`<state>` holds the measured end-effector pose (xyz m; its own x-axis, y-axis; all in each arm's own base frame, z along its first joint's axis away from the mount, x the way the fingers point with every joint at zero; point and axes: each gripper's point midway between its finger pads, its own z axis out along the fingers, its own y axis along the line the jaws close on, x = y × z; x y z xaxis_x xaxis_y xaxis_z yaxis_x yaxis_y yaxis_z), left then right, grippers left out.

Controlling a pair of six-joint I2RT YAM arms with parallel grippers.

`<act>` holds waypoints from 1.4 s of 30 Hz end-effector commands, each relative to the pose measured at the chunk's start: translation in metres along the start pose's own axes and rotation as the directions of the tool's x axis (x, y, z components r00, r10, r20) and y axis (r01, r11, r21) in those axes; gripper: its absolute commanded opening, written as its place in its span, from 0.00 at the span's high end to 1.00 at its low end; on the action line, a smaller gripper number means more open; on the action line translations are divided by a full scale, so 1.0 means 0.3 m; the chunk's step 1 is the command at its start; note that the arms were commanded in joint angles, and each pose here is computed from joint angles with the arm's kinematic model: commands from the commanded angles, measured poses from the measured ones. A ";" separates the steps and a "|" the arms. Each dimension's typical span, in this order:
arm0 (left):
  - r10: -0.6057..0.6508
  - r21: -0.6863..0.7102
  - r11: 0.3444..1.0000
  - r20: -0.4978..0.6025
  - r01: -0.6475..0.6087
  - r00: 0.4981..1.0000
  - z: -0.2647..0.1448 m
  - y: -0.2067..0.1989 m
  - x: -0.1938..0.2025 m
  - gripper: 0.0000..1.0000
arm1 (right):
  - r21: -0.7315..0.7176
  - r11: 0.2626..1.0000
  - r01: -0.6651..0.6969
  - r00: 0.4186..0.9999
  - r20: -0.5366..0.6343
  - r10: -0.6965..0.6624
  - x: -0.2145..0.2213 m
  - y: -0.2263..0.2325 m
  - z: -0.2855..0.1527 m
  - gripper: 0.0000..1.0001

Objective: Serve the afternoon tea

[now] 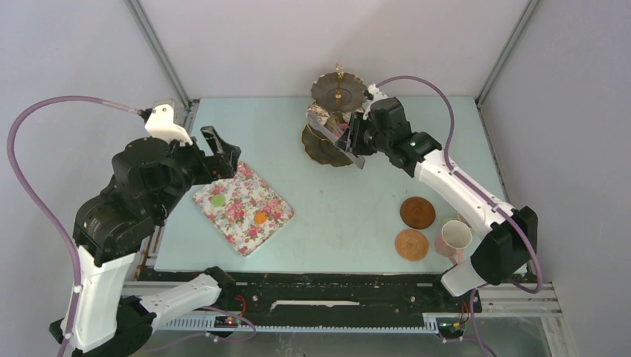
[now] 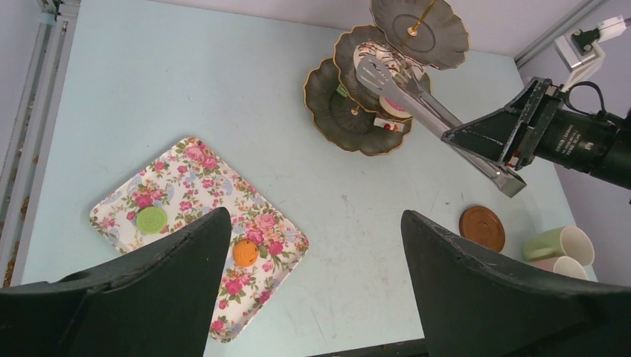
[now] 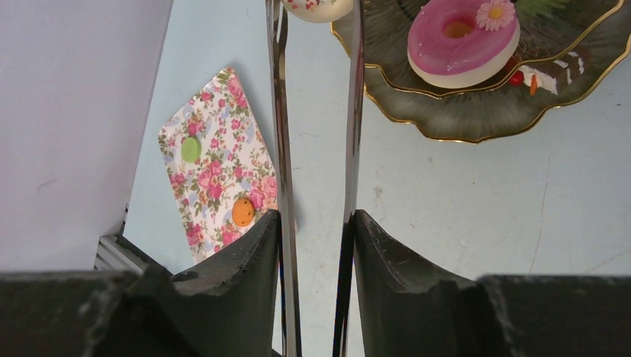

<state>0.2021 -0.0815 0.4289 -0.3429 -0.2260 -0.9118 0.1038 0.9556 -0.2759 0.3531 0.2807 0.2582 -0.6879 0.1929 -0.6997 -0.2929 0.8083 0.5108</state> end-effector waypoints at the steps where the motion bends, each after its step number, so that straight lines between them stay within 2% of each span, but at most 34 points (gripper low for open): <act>1: 0.005 0.007 1.000 0.020 -0.005 1.000 -0.001 -0.004 -0.017 0.08 | -0.037 0.998 -0.050 0.998 0.038 0.051 -0.052 0.027 0.022 0.76; 9: 0.009 0.004 1.000 0.030 -0.009 1.000 -0.005 -0.003 -0.030 0.08 | 0.018 0.998 -0.054 0.996 0.069 0.052 -0.066 -0.020 0.073 0.72; 29: 0.012 0.006 1.000 0.024 -0.012 1.000 0.000 -0.011 -0.034 0.08 | 0.084 0.996 0.016 0.993 0.111 -0.025 -0.072 -0.044 0.144 0.51; 42: 0.011 0.003 1.000 0.023 -0.012 1.000 0.001 -0.008 -0.030 0.08 | 0.078 0.994 0.079 0.992 0.091 -0.086 -0.052 -0.031 0.143 0.49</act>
<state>0.2057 -0.0840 0.4262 -0.3529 -0.2162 -0.9104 0.1012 0.9584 -0.2668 0.3831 0.2871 0.2150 -0.6688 0.1580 -0.7264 -0.2472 0.8743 0.4178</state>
